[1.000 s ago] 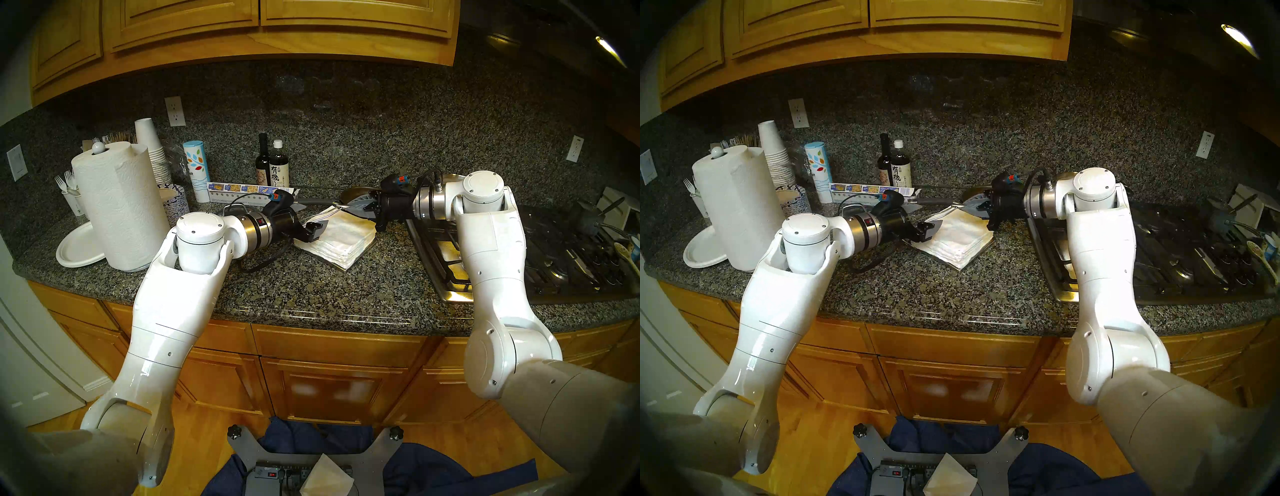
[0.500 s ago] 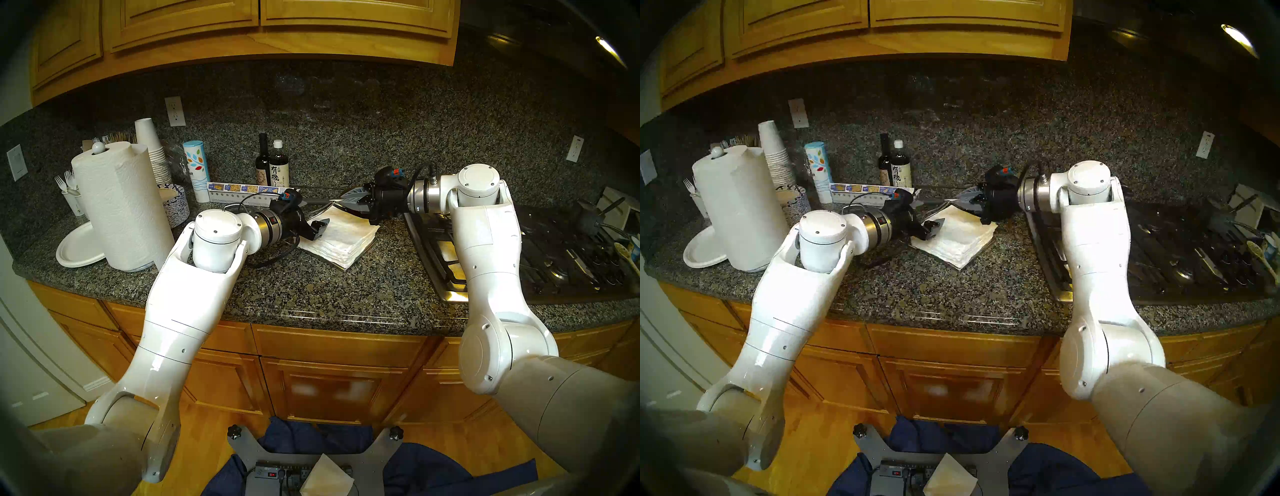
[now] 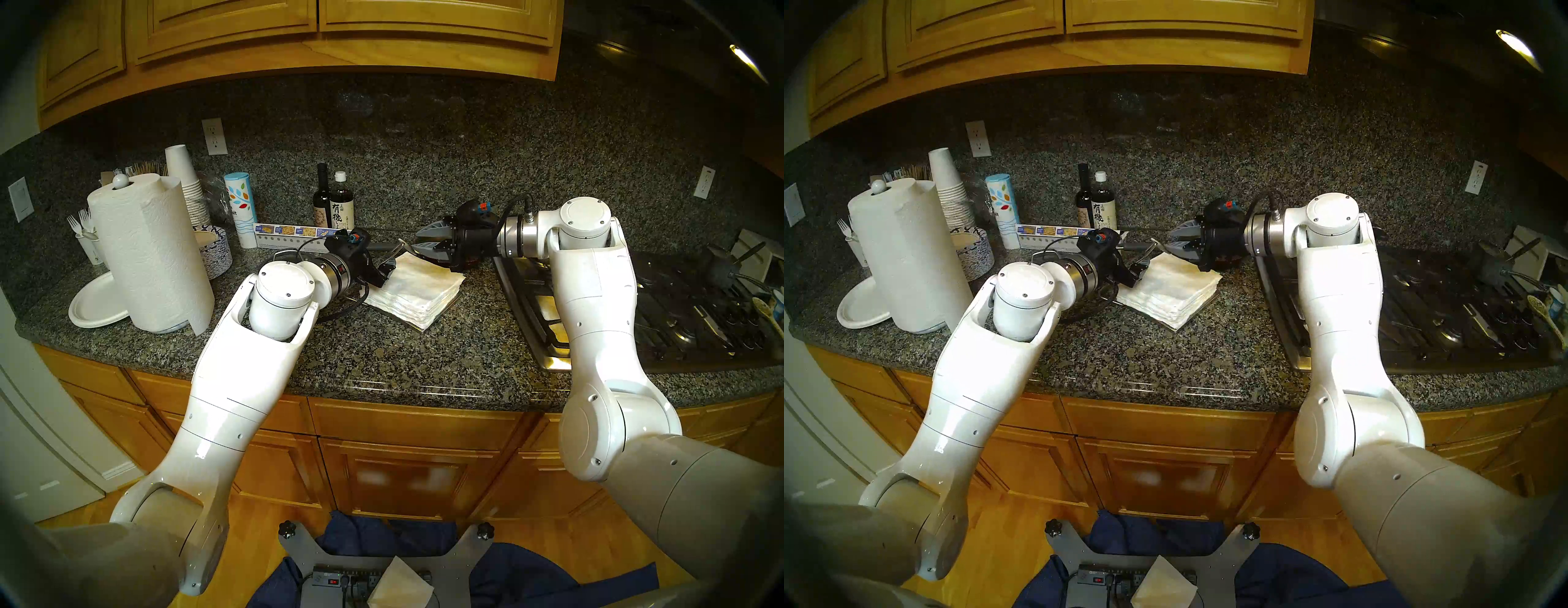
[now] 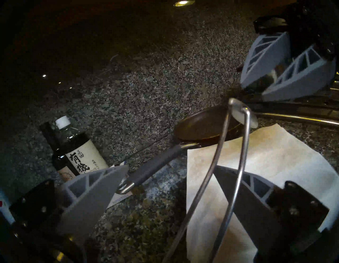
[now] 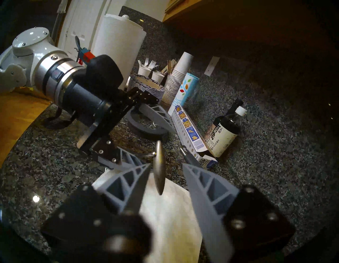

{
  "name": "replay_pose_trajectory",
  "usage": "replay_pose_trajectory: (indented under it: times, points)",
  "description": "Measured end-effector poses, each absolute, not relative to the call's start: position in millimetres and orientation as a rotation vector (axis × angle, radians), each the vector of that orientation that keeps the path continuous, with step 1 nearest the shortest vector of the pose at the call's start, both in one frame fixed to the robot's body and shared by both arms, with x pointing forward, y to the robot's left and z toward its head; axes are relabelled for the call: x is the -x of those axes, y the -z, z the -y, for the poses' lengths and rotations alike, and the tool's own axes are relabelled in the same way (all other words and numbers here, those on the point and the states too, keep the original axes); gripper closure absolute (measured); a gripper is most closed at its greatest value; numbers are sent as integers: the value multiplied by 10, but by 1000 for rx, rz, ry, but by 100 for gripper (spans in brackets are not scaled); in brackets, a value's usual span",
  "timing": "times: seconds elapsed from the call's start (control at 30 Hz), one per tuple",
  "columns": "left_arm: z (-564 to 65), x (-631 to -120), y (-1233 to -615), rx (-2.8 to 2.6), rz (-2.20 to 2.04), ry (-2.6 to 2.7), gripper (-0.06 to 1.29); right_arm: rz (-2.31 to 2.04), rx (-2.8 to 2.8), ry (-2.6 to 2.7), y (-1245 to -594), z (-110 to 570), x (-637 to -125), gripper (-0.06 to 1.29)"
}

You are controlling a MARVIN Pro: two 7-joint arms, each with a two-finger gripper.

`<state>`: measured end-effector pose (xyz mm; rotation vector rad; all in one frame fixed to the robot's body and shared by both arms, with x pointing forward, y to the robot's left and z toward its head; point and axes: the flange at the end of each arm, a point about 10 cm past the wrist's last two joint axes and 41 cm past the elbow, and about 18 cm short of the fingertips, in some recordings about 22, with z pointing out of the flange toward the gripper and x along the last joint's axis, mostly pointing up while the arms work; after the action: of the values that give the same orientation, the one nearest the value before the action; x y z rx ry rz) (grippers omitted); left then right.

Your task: Take napkin out of napkin holder

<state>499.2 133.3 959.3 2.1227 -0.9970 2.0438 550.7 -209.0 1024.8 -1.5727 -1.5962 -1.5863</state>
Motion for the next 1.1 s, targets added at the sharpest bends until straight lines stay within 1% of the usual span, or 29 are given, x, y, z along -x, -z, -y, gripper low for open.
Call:
replay_pose_trajectory:
  times: [0.07, 0.13, 0.17, 0.2, 0.23, 0.27, 0.37, 1.1]
  points:
    - [-1341, -4977, -9601, -2121, 989, -2059, 0, 1596, 1576, 1589, -10261, 2101, -5504, 93]
    - [-1356, -4961, -9607, -2120, 979, -2071, 0, 1596, 1580, 1592, -10275, 2121, -5498, 82]
    - [-1365, -4953, -9609, -2119, 973, -2075, 0, 1596, 1582, 1594, -10282, 2133, -5494, 66]
    - [-1375, -4945, -9610, -2119, 967, -2078, 0, 1597, 1585, 1594, -10290, 2146, -5489, 58]
    - [-1384, -4937, -9612, -2118, 961, -2081, 0, 1599, 1587, 1595, -10298, 2158, -5482, 52]
    - [-1396, -4927, -9616, -2116, 954, -2083, 0, 1601, 1590, 1594, -10306, 2171, -5473, 48]
    - [-1436, -4906, -9626, -2114, 931, -2092, 0, 1605, 1599, 1588, -10317, 2205, -5445, 41]
    - [-1727, -4838, -9635, -2139, 851, -2117, 0, 1580, 1682, 1537, -10155, 2344, -5344, 41]
